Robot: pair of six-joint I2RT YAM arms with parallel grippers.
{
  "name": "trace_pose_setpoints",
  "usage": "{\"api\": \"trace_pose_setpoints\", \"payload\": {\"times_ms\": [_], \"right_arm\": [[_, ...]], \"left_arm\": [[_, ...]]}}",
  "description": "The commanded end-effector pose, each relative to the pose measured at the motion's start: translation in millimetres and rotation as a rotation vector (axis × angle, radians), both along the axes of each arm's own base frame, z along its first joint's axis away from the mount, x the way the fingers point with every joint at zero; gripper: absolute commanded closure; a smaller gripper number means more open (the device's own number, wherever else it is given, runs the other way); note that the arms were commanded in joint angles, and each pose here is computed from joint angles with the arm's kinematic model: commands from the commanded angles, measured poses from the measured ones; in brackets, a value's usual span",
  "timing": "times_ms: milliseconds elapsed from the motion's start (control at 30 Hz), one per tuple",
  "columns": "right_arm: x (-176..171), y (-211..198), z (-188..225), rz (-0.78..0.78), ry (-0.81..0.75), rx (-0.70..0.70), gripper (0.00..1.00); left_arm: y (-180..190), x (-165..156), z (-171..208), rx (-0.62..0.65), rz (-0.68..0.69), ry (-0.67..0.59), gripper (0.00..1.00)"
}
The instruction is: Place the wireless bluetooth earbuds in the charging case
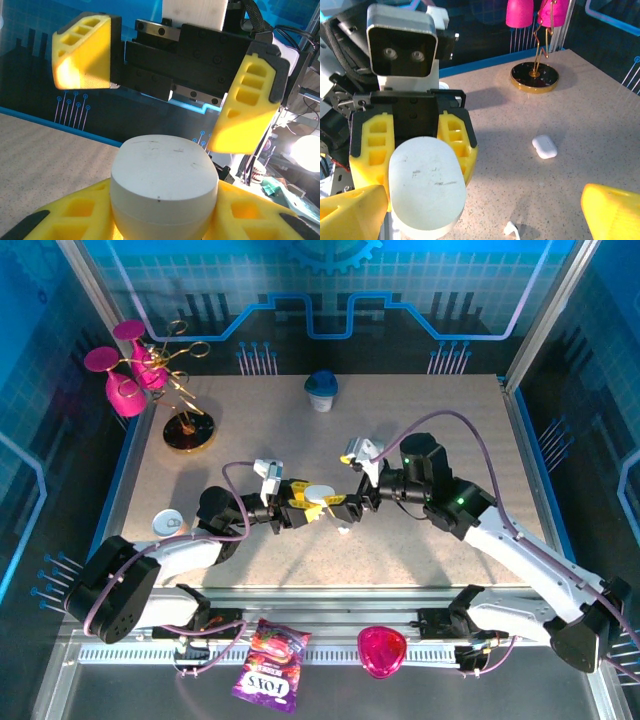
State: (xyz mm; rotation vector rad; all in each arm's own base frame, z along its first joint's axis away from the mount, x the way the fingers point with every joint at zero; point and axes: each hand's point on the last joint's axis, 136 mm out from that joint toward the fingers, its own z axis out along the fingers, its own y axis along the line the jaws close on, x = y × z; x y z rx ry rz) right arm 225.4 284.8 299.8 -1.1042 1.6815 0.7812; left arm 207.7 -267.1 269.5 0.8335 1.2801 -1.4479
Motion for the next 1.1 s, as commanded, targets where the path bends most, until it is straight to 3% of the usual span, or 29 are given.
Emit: {"api": "trace_pose_setpoints", "payload": {"times_ms": [0,600,1067], "right_arm": [[-1,3,-2,0.016,-0.010,-0.030,0.00],[44,-12,13,-0.176,0.001,0.033,0.03],[49,-14,23,-0.177,0.003,0.068,0.03]], "left_arm": [[2,-3,24,-0.042,-0.011,-0.063,0.71],[0,-8,21,-0.025,-0.047,-0.081,0.71],[-1,-7,18,-0.019,-0.046,-0.088,0.71]]}}
